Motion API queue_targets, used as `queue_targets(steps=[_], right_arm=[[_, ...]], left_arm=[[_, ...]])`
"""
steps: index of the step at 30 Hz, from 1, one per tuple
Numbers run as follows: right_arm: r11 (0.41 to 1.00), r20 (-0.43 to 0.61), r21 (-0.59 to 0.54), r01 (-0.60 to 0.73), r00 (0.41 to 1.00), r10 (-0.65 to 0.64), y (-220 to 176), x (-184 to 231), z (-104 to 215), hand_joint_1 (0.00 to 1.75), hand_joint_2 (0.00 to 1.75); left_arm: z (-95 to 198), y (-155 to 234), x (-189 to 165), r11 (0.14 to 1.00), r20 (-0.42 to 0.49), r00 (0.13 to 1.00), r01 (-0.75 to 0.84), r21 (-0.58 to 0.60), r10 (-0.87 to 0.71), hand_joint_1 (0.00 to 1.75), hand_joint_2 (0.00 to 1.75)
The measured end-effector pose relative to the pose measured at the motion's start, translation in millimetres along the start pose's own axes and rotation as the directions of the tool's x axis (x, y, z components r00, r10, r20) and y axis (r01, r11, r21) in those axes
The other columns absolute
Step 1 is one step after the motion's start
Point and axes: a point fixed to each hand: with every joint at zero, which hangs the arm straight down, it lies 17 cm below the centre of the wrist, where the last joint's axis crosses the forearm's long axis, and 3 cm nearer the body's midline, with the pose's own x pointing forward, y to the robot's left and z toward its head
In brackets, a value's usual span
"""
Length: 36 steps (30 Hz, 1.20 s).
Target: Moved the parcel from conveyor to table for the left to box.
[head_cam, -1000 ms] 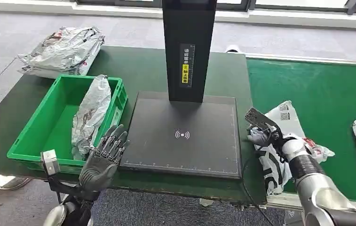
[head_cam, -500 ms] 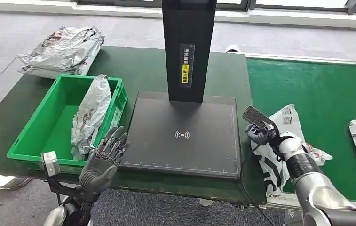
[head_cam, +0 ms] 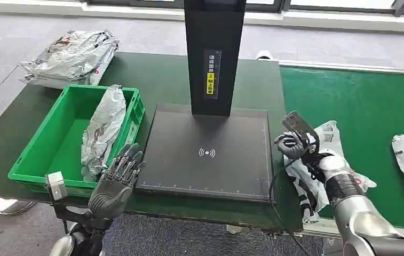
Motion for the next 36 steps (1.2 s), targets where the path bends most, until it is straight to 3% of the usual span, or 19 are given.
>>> queue_targets(steps=[3, 7, 11, 17, 18, 19, 20, 22, 24, 25, 27, 31, 36], right_arm=[[0.986, 0.14, -0.067, 0.154, 0.98, -0.144, -23.2, 45.9, -0.2, 1.75, 1.75], [0.963, 0.288, -0.094, 0.254, 0.932, -0.218, -48.1, 96.5, 10.5, 1.75, 1.75], [0.954, 0.384, -0.106, 0.279, 0.897, -0.22, -61.5, 128.0, 25.7, 1.75, 1.75], [0.952, 0.444, -0.141, 0.272, 0.877, -0.185, -72.4, 145.7, 40.9, 1.75, 1.75], [0.95, 0.448, -0.146, 0.275, 0.875, -0.184, -74.4, 147.0, 42.6, 0.12, 1.75], [0.95, 0.45, -0.154, 0.273, 0.875, -0.179, -76.7, 147.8, 44.2, 0.0, 1.75], [0.95, 0.439, -0.179, 0.256, 0.885, -0.156, -81.2, 145.7, 45.0, 0.0, 1.75], [0.952, 0.343, -0.274, 0.137, 0.939, -0.037, -91.7, 130.8, 42.0, 0.0, 1.75], [0.93, 0.125, -0.345, -0.126, 0.976, 0.178, -100.5, 100.7, 36.3, 0.0, 1.75], [0.889, -0.023, -0.351, -0.293, 0.952, 0.304, -105.7, 80.0, 34.8, 0.0, 1.75], [0.798, -0.213, -0.32, -0.511, 0.859, 0.465, -114.6, 52.0, 35.3, 0.0, 1.75], [0.693, -0.362, -0.211, -0.689, 0.714, 0.6, -118.5, 14.6, 37.6, 0.0, 1.75], [0.622, -0.448, -0.111, -0.775, 0.597, 0.665, -123.5, -16.6, 44.6, 0.0, 1.75]], left_arm=[[1.3, -1.1, 1.5, 1.0, 0.005, 1.0, 0.0, 0.014, 0.0, 0.0, 1.75], [2.8, -1.9, 2.4, 1.0, 0.013, 1.0, 0.002, 0.025, -0.002, 0.0, 1.75], [3.1, -2.3, 2.9, 1.0, 0.017, 1.0, 0.003, 0.027, -0.004, 0.0, 1.75], [3.2, -2.7, 3.3, 1.0, 0.021, 1.0, 0.002, 0.03, -0.002, 0.0, 1.75], [3.1, -2.8, 3.5, 1.0, 0.022, 1.0, 0.001, 0.03, -0.002, 0.0, 1.75], [2.9, -3.0, 3.4, 1.0, 0.022, 1.0, 0.001, 0.03, -0.001, 0.0, 1.75], [2.7, -3.3, 3.4, 1.0, 0.022, 1.0, 0.001, 0.03, -0.001, 0.0, 1.75], [2.5, -3.8, 2.6, 1.0, 0.016, 1.0, 0.003, 0.029, -0.003, 0.0, 1.75], [2.6, -5.1, 0.0, 1.0, -0.003, 1.0, 0.003, 0.023, -0.003, 0.0, 1.75], [2.7, -5.7, -1.7, 1.0, -0.014, 1.0, 0.001, 0.019, -0.001, 0.0, 1.75], [1.9, -7.1, -3.9, 1.0, -0.031, 1.0, -0.003, 0.01, 0.003, 0.0, 1.75], [-0.6, -9.3, -5.5, 1.0, -0.044, 0.999, -0.006, -0.003, 0.005, 0.0, 1.75], [-2.9, -9.1, -5.5, 1.0, -0.044, 0.999, -0.011, -0.011, 0.01, 0.0, 1.75]])
